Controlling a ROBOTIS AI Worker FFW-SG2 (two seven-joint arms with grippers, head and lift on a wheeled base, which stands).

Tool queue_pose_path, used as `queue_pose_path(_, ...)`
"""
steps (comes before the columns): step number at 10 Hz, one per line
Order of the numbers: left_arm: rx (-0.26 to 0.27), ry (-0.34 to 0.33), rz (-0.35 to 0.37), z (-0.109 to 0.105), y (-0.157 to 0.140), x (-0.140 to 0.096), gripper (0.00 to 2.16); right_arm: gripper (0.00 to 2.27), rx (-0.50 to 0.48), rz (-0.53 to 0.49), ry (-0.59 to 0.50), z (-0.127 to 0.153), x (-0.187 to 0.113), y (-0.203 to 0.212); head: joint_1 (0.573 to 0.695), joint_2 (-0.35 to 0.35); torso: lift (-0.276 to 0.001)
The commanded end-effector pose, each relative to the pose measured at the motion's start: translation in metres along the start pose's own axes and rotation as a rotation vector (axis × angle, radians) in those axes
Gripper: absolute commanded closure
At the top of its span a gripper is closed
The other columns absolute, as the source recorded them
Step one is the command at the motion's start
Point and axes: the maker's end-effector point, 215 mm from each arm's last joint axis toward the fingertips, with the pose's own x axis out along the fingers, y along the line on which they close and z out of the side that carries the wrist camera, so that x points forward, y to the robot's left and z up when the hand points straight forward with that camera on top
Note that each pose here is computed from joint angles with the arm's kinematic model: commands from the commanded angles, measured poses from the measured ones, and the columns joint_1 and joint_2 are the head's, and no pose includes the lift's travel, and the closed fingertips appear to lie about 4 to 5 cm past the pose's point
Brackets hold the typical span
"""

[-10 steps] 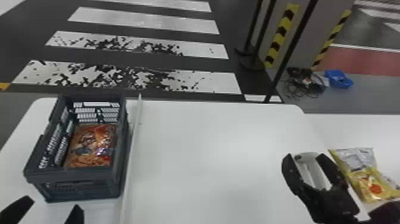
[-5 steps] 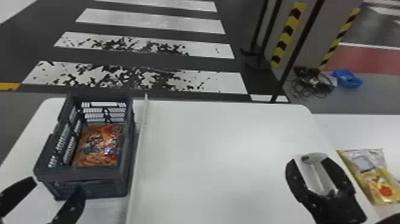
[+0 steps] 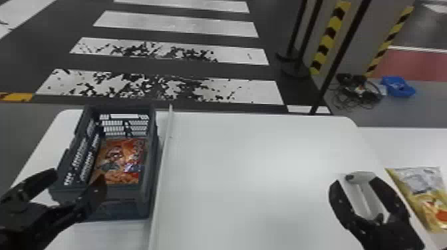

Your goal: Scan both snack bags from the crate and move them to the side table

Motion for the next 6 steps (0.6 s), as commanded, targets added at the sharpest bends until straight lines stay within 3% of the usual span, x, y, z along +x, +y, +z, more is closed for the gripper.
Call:
queue_pose_path(1,-0.015,0.026,0.018,0.004,0.005,0.012,0.06,0.09,-0.005,0.006,0.002,0.001,0.001,-0.003,0.695,-0.118,-0.095)
queue_pose_path(6,-0.023,0.15,0.076,0.005,0.031,0.048,0.07,0.09,-0.006,0.028,-0.002,0.0,0.009,0.0,0.695,-0.1,-0.095)
